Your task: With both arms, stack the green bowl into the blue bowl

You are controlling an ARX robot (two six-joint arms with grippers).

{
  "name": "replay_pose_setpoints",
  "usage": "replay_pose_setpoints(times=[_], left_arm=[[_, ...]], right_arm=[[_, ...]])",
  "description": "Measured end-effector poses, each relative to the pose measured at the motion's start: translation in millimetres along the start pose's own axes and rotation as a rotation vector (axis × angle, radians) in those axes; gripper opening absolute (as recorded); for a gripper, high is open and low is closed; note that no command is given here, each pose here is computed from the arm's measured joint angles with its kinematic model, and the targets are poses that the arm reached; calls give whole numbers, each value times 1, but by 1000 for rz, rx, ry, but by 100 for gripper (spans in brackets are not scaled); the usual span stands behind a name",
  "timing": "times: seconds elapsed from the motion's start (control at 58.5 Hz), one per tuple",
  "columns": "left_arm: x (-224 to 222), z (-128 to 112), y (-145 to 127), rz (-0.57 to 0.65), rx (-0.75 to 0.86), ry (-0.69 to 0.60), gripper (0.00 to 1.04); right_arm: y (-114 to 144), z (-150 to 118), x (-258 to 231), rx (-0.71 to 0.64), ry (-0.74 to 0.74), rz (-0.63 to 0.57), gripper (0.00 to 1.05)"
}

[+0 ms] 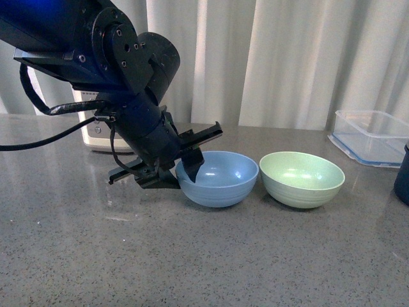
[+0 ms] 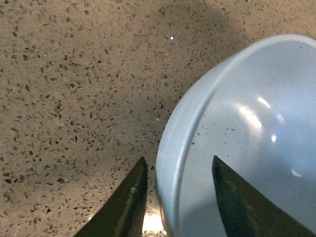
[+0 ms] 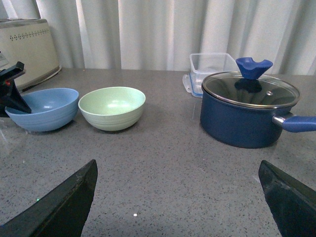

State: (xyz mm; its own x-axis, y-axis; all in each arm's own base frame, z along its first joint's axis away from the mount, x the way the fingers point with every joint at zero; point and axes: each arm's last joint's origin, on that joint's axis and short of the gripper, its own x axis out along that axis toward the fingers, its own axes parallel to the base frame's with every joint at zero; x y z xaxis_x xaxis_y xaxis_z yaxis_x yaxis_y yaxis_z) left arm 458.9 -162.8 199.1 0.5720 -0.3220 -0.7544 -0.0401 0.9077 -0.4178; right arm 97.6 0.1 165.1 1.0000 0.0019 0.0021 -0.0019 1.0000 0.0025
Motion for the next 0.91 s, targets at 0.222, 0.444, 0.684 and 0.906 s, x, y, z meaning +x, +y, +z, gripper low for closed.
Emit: replay_pose_setpoints(times=[0.222, 0.444, 0.684, 0.906], left_arm=[[-29, 7, -2, -68, 30, -78, 73], [-135, 25, 5, 29, 241, -781, 82], [-157, -70, 89, 159, 394, -949, 28], [-177, -122, 121, 161, 410, -963, 4]], right_arm=[[0, 0, 0, 0, 0, 0, 95], [0, 0, 0, 0, 0, 0, 95], [0, 0, 0, 0, 0, 0, 95], [0, 0, 0, 0, 0, 0, 95]])
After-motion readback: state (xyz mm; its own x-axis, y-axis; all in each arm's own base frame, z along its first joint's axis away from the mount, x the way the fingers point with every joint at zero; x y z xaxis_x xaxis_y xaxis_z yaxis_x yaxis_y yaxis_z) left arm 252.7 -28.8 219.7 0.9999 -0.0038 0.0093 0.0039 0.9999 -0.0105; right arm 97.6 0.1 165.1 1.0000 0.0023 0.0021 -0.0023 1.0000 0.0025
